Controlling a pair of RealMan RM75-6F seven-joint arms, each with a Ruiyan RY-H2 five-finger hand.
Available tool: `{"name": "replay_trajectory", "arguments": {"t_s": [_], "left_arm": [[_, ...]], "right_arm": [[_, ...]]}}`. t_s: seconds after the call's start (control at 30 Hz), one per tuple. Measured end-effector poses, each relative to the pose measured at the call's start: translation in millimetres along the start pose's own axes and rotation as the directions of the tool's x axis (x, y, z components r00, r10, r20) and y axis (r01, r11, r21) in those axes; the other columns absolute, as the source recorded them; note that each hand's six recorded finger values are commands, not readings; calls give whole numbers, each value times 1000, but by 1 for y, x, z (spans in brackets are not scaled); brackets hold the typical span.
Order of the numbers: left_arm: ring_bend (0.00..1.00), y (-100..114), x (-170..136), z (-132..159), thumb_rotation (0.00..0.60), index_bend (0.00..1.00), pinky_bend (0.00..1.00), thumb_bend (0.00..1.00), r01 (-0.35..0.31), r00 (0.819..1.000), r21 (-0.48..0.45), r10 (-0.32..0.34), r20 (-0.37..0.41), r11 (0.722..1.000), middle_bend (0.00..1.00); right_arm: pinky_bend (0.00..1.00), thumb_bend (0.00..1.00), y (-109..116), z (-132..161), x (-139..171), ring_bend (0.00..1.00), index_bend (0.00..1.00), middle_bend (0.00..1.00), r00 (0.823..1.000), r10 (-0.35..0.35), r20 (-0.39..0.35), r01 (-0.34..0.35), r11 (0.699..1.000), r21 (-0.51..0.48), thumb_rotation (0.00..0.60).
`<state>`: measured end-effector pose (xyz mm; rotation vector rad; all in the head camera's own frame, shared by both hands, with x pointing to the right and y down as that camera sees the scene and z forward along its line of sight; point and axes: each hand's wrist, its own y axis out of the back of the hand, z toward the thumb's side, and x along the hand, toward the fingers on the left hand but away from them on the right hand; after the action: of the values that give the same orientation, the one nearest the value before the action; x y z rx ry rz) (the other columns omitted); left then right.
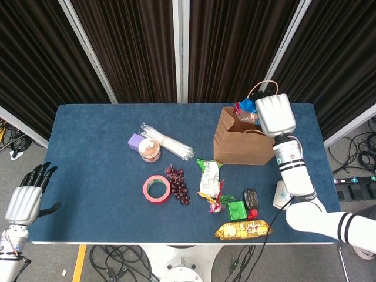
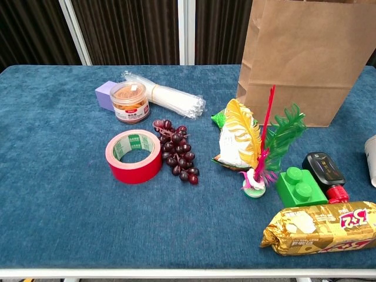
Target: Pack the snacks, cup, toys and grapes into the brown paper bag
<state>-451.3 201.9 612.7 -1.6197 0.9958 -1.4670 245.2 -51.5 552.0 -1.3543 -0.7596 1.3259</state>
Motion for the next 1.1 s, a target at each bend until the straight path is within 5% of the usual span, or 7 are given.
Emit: {"name": "replay_trajectory", "arguments": {"t_s": [0.27,0.47,0.93,1.1], "left_arm": [[27,0,0,-2,600,137,167,228,1,1000,-10,-1,-6,1000,133],[27,-1,0,-2,600,138,167,225,0,1000,-16,-1,-9,1000,133],[27,0,2,-1,600,137,167,225,-6,1000,-24,6,-6,1000,133],[27,1,3,-1,600,137,167,225,-8,1000,-21,8,-6,1000,133]], "right_arm": [[541,3,-5,1,1,339,465,458,999,45,-3,-45,999,0,600],[494,0,-2,1,1,264,404,389,999,43,-4,-43,999,-11,600],[486,0,19,3,2,263,392,379,999,-39,-12,38,997,-68,600],[482,0,49,13,4,262,390,377,987,-155,-35,147,975,-168,600]]}}
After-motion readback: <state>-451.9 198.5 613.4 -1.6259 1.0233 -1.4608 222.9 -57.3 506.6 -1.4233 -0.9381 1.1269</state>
